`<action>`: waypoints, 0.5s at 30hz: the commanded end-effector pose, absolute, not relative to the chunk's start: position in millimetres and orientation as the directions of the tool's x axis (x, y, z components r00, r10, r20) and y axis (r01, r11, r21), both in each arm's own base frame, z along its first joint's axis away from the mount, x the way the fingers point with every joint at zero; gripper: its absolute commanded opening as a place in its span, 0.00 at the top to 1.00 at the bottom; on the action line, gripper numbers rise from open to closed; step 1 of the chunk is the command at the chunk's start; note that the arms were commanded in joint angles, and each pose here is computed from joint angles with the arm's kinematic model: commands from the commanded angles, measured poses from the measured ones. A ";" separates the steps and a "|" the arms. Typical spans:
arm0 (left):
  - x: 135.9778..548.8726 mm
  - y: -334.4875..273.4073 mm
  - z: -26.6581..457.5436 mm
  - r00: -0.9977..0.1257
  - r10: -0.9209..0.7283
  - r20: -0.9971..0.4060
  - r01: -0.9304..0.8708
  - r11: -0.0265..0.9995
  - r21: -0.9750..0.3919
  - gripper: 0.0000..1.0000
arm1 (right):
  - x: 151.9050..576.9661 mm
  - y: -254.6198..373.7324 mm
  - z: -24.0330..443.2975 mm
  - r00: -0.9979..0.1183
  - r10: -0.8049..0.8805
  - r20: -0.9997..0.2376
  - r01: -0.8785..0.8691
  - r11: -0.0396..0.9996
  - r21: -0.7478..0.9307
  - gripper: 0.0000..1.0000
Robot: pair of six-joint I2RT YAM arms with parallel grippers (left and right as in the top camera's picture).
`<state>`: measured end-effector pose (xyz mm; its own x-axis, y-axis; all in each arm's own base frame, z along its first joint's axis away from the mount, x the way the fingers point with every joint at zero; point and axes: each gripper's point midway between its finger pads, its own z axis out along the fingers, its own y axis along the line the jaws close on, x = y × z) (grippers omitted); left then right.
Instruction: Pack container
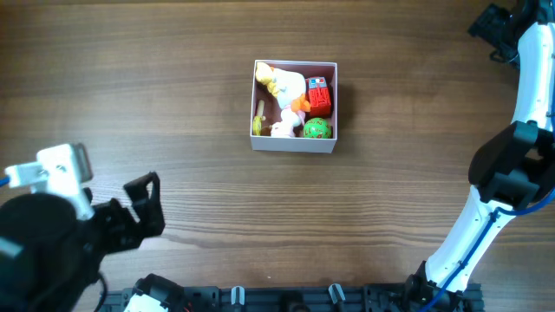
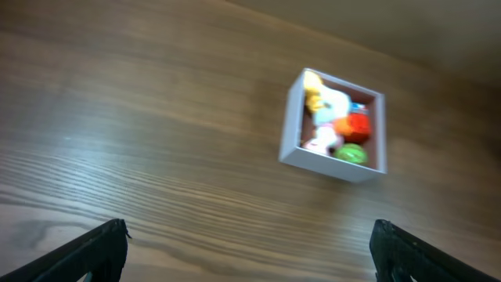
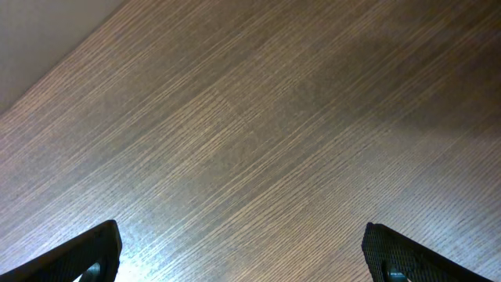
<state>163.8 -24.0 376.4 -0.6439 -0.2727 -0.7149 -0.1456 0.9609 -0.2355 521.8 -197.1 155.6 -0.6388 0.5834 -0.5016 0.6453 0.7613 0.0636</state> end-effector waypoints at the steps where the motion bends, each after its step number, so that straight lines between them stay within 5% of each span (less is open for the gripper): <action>1: 187.7 -16.8 336.7 -0.679 -0.241 -0.693 -0.229 0.967 -0.111 0.00 | 524.3 -193.5 152.0 -0.643 0.583 -0.497 0.642 0.764 0.068 0.00; 6: 227.0 -12.4 294.5 -0.624 -0.266 -0.735 -0.300 0.950 -0.089 0.00 | 524.4 -193.5 152.0 -0.642 0.583 -0.497 0.641 0.764 0.068 0.00; 15: 266.0 14.4 252.8 -0.333 -0.333 -0.882 -0.248 0.934 -0.258 0.00 | 524.4 -193.5 152.0 -0.642 0.583 -0.497 0.641 0.764 0.068 0.00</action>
<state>274.2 2.9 272.1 -0.3766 -0.3494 -0.8579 -0.2851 0.9249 -0.2515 521.9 -196.9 155.6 -0.6390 0.5831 -0.5016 0.6450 0.7616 0.0636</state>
